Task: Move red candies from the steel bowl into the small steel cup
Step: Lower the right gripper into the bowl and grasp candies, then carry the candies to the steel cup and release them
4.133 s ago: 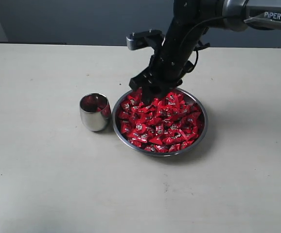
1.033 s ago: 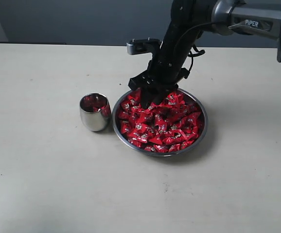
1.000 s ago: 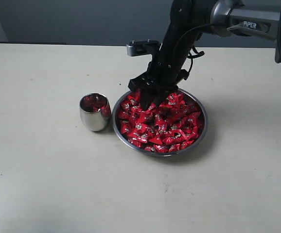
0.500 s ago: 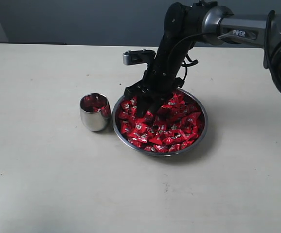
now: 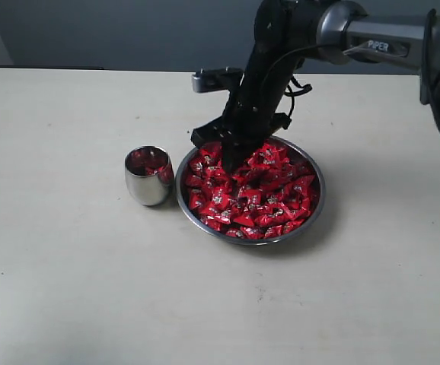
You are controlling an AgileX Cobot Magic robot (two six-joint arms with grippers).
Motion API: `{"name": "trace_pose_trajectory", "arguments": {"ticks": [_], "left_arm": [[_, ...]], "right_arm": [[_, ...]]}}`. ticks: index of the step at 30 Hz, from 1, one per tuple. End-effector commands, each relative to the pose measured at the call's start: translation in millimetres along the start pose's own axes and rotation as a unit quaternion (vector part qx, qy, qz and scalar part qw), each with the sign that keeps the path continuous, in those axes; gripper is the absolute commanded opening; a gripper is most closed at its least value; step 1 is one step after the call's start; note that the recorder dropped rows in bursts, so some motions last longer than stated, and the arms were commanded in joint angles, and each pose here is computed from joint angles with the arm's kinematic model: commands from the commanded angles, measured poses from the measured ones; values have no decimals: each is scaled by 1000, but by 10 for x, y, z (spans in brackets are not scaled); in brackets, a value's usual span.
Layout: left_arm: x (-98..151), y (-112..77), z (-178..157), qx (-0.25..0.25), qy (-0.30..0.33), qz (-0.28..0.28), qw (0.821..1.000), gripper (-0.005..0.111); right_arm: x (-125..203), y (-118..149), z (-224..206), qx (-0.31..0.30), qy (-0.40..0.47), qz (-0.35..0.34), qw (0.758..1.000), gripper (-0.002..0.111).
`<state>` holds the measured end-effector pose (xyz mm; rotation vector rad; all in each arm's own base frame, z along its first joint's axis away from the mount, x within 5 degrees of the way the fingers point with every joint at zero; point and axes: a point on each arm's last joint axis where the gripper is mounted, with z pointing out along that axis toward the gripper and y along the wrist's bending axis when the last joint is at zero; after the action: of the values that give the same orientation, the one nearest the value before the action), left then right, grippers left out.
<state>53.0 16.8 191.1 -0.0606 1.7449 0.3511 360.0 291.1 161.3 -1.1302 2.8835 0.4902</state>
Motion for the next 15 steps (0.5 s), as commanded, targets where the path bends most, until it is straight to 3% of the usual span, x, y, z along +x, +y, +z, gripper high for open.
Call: {"name": "trace_pose_trajectory", "arguments": {"ticks": [1,7,13,15], "left_arm": [[-10,-1,-2,1,-8,0,1000,0],[-10,-1,-2,1,-8,0,1000,0],[-10,-1,-2,1,-8,0,1000,0],[-10,-1,-2,1,-8,0,1000,0]], "right_arm": [[-24,210,-413,-49,-62,-7,997,0],[-200,515,-590,-175,-158,-23,972,0],[-290,739,-78,-161,-149,-44,975,0],[-294,732,14,-152,-143,-51,977,9]]}}
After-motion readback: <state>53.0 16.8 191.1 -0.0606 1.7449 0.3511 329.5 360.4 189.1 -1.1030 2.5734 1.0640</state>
